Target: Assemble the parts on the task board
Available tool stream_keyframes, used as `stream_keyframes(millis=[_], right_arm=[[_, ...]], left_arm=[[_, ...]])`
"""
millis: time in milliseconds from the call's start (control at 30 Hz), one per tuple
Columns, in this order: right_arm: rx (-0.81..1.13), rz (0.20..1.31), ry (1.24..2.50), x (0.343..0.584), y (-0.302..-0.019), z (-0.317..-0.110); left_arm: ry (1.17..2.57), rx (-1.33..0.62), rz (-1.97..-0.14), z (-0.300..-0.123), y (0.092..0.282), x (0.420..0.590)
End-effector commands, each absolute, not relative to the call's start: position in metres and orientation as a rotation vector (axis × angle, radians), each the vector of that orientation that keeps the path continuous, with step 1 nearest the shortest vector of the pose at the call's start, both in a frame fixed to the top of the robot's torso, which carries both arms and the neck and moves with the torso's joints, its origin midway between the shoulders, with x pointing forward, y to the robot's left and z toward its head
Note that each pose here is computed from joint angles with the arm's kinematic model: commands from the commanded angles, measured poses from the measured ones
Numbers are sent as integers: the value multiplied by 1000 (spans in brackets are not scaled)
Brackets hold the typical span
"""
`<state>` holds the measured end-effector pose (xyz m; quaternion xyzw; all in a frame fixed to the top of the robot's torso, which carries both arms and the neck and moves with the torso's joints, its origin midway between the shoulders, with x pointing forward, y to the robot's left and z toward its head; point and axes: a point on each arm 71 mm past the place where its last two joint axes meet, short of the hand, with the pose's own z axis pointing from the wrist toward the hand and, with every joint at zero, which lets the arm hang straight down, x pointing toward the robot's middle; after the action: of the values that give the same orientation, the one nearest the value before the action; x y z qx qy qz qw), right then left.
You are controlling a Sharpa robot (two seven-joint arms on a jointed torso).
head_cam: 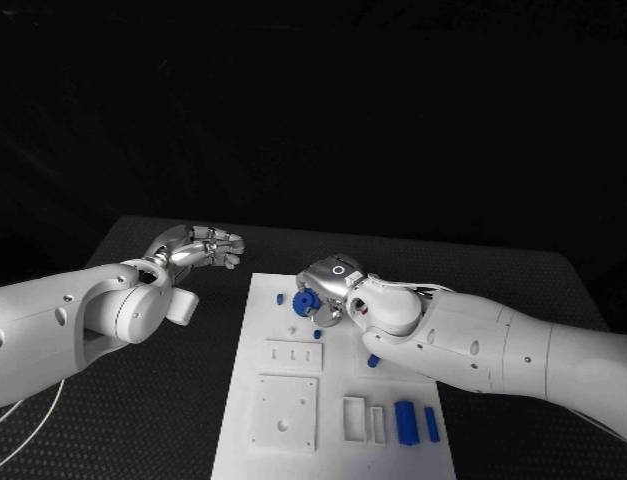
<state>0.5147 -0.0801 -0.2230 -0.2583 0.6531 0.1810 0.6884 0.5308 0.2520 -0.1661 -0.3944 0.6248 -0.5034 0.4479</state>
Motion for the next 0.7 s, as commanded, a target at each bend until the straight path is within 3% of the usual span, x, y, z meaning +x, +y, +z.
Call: stream_keyframes(millis=[33, 700], right_arm=[[-579, 415, 1419, 512, -78, -220], [-579, 355, 1466, 518, -90, -224]], left_arm=[[1546, -965, -1257, -165, 250, 531], [1546, -965, -1255, -165, 251, 531]])
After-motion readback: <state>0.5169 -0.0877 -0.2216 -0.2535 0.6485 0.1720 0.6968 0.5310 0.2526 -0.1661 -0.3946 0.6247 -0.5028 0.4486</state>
